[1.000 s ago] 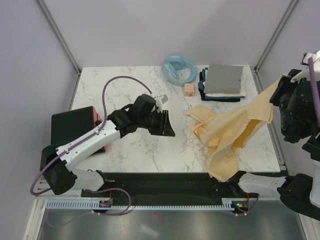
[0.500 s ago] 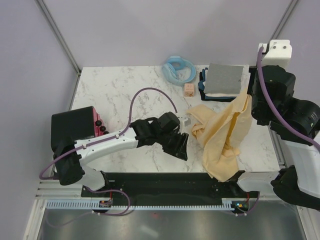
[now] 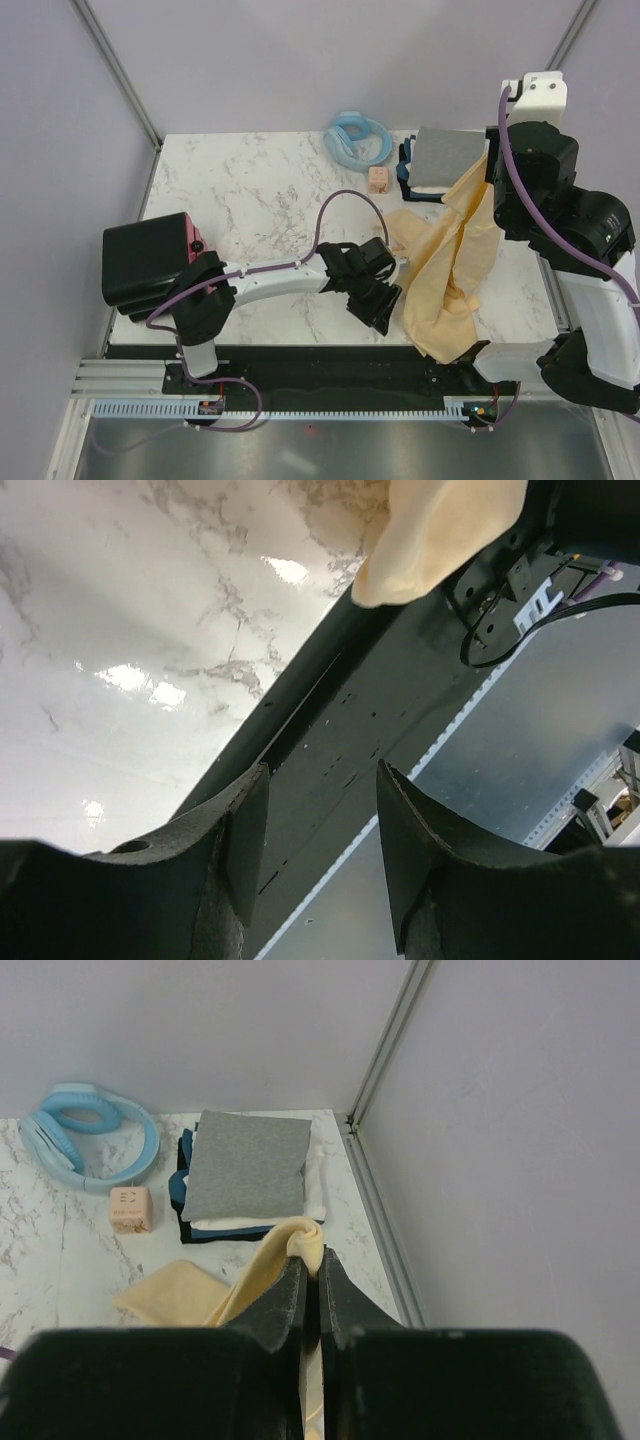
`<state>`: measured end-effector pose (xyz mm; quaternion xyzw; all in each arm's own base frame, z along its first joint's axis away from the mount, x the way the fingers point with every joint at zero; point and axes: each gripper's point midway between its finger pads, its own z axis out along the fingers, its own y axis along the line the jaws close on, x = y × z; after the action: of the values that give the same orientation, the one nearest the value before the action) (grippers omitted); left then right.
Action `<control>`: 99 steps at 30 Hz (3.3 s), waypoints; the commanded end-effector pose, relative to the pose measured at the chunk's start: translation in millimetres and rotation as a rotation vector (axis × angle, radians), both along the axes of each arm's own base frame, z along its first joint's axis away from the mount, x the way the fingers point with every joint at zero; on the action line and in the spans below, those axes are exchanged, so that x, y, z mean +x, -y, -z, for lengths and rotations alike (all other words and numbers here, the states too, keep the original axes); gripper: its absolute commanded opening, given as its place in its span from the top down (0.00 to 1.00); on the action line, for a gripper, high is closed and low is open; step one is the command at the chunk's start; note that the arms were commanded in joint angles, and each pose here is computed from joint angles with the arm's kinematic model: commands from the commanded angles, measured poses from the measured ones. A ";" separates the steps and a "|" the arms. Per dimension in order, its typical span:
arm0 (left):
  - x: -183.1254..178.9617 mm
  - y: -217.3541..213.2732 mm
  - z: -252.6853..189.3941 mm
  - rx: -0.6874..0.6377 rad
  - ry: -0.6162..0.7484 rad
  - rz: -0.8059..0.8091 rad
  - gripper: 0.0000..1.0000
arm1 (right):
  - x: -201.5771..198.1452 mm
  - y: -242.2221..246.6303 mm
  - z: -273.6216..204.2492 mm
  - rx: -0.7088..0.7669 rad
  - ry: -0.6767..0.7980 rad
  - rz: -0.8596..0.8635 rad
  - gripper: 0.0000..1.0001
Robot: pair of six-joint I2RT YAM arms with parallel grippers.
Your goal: Fold and stack the t-shirts
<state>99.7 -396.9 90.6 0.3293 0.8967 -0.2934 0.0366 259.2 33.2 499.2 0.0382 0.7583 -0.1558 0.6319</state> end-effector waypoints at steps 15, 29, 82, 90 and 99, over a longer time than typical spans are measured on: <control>16.6 57.9 -4.9 -0.139 0.050 0.132 0.45 | 1.3 -2.0 8.2 0.040 -0.007 -0.033 1.00; 19.8 73.1 12.9 -0.161 0.051 0.068 0.46 | -0.9 16.6 20.5 -0.030 -0.043 0.046 1.00; 3.7 72.1 126.1 0.265 0.046 0.012 0.96 | -11.7 -3.1 73.4 0.104 -0.100 -0.082 1.00; 13.4 69.3 119.2 0.270 0.097 0.011 0.98 | -12.9 -4.2 83.6 0.113 -0.115 -0.085 1.00; 86.4 -23.3 79.9 0.365 0.218 -0.320 0.98 | -10.8 -7.8 93.4 0.114 -0.137 -0.089 1.00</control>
<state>131.2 -463.7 16.5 0.3102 0.9252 -0.2037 0.0800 245.8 38.7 401.7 0.0153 0.8151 -0.1004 0.5704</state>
